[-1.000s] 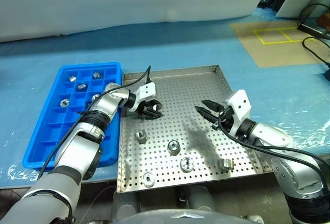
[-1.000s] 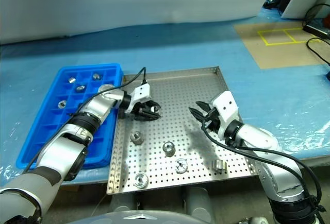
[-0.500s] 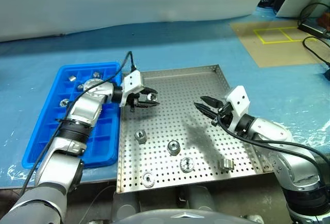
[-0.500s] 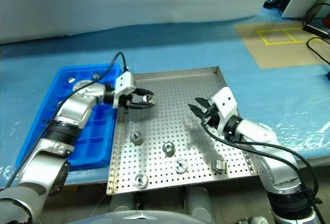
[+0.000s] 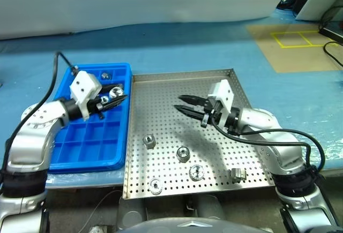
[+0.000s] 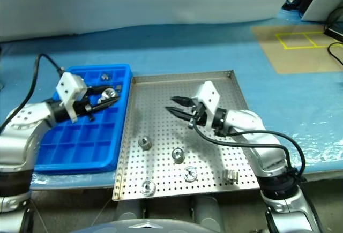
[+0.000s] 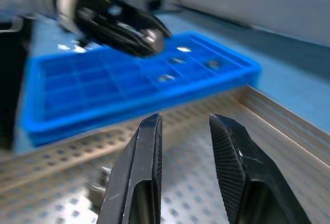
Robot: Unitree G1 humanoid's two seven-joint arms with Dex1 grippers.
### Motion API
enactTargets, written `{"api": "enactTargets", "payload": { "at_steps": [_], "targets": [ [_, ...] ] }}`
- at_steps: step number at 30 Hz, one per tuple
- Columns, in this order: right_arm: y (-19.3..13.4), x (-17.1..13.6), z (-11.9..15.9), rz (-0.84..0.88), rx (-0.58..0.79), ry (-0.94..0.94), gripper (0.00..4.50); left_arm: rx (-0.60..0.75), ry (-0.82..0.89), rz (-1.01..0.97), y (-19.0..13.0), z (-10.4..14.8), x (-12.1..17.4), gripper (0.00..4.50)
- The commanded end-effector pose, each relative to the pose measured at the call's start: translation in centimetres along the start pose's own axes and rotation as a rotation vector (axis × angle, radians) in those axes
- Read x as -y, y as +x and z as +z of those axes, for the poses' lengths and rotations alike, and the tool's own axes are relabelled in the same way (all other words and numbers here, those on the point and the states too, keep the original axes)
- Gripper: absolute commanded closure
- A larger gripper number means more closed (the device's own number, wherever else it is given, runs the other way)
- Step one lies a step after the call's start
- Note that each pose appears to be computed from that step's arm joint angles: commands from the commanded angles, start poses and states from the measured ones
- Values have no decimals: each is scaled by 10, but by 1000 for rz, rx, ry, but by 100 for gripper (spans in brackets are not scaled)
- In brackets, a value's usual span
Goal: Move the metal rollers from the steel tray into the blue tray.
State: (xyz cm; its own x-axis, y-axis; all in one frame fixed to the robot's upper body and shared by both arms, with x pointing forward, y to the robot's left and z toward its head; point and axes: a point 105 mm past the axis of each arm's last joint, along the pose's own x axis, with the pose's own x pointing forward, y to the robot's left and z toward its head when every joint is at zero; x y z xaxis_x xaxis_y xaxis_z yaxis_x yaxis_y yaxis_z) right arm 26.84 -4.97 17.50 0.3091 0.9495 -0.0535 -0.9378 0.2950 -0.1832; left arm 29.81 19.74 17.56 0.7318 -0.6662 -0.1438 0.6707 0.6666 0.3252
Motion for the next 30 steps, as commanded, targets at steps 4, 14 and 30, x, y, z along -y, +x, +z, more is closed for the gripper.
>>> {"api": "enactTargets", "payload": {
  "at_steps": [4, 14, 30],
  "targets": [
    [17, -54, 20, 350, 84, -73, 305, 20, -26, 292, -48, 7, -21, 230],
    [86, 16, 44, 414, 102, -71, 305, -83, -105, 573, -78, -29, -25, 230],
    [76, 29, 35, 334, 82, -85, 305, -182, -185, 666, -66, -79, -35, 230]
  ]
}}
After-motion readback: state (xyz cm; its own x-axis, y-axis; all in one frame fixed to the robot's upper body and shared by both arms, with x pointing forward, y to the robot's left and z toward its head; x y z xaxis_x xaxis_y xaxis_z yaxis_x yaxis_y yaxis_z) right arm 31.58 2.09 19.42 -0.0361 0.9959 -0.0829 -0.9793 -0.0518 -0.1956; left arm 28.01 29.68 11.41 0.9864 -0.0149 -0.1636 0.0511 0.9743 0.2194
